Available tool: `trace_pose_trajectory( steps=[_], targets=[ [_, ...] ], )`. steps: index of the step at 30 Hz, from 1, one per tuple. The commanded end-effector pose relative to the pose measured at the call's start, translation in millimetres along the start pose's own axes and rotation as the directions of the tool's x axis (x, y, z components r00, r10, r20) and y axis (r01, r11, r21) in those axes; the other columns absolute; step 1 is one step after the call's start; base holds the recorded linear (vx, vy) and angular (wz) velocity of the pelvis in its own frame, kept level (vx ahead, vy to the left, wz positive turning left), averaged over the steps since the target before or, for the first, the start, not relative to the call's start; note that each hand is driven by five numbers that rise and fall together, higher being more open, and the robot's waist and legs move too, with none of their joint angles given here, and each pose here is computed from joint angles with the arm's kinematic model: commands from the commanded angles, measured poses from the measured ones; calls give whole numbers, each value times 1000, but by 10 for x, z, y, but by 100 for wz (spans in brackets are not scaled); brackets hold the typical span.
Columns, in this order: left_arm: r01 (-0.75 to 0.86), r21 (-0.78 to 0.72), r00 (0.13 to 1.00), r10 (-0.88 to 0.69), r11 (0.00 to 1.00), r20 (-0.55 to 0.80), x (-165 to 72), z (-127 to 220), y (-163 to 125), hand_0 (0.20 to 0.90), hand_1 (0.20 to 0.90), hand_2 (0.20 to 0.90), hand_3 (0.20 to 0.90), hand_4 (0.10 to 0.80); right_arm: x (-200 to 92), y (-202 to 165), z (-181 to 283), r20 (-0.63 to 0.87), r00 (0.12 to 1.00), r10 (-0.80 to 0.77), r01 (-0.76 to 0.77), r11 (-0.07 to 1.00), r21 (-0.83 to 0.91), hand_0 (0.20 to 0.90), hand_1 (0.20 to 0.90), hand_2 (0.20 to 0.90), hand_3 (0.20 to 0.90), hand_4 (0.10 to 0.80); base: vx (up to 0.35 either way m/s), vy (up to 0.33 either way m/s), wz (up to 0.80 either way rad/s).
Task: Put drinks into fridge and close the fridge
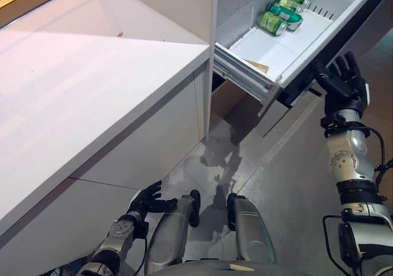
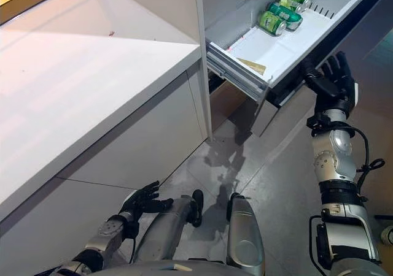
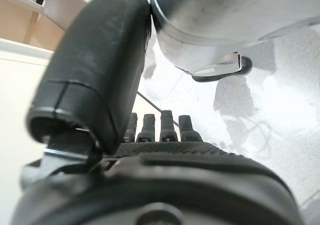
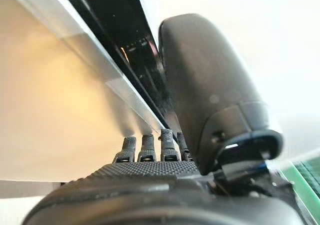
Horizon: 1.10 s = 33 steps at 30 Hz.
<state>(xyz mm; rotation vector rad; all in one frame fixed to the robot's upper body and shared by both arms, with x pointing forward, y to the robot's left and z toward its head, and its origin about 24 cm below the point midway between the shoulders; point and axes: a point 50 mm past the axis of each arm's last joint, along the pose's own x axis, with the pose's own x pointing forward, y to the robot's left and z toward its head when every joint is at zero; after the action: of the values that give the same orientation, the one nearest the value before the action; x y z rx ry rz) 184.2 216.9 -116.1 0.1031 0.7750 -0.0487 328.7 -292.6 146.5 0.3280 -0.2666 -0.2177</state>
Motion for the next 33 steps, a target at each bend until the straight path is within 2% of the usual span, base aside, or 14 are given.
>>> trace_pose_trajectory(
  steps=[1, 10, 17, 24, 27, 30, 33],
  targets=[
    [-5, 90, 988, 19, 996, -155, -249, -488, 158, 900, 900, 900, 900, 800, -40, 1108, 246, 89, 804, 587, -580, 809, -92, 900, 900, 900, 900, 800, 51, -44, 11],
    [18, 134, 985, 5, 991, -170, -285, -523, 194, 900, 900, 900, 900, 800, 43, 1053, 231, 42, 838, 545, -537, 835, -120, 900, 900, 900, 900, 800, 39, -24, 15],
    [38, 144, 989, -16, 989, -149, -246, -432, 201, 900, 900, 900, 900, 800, 208, 951, 367, 106, 889, 446, -436, 894, -103, 900, 900, 900, 900, 800, -4, -33, 14],
    [31, 123, 983, -8, 992, -184, -260, -511, 184, 900, 900, 900, 900, 800, 203, 809, 332, 122, 933, 338, -328, 940, -96, 900, 900, 900, 900, 800, -6, -3, 2],
    [22, 91, 978, -2, 996, -210, -283, -580, 180, 900, 900, 900, 900, 800, 106, 665, 137, 58, 956, 287, -282, 956, -79, 900, 900, 900, 900, 800, -10, -3, -1],
    [8, 35, 973, 0, 999, -229, -294, -632, 151, 900, 900, 900, 900, 800, -98, 515, -245, -82, 966, 247, -251, 967, -46, 900, 900, 900, 900, 800, -44, -1, -8],
    [-3, -36, 970, -6, 999, -243, -301, -684, 75, 900, 900, 900, 900, 800, -503, 243, -809, -299, 931, 208, -237, 969, -63, 900, 900, 900, 900, 800, -45, -5, -12]
  ],
)
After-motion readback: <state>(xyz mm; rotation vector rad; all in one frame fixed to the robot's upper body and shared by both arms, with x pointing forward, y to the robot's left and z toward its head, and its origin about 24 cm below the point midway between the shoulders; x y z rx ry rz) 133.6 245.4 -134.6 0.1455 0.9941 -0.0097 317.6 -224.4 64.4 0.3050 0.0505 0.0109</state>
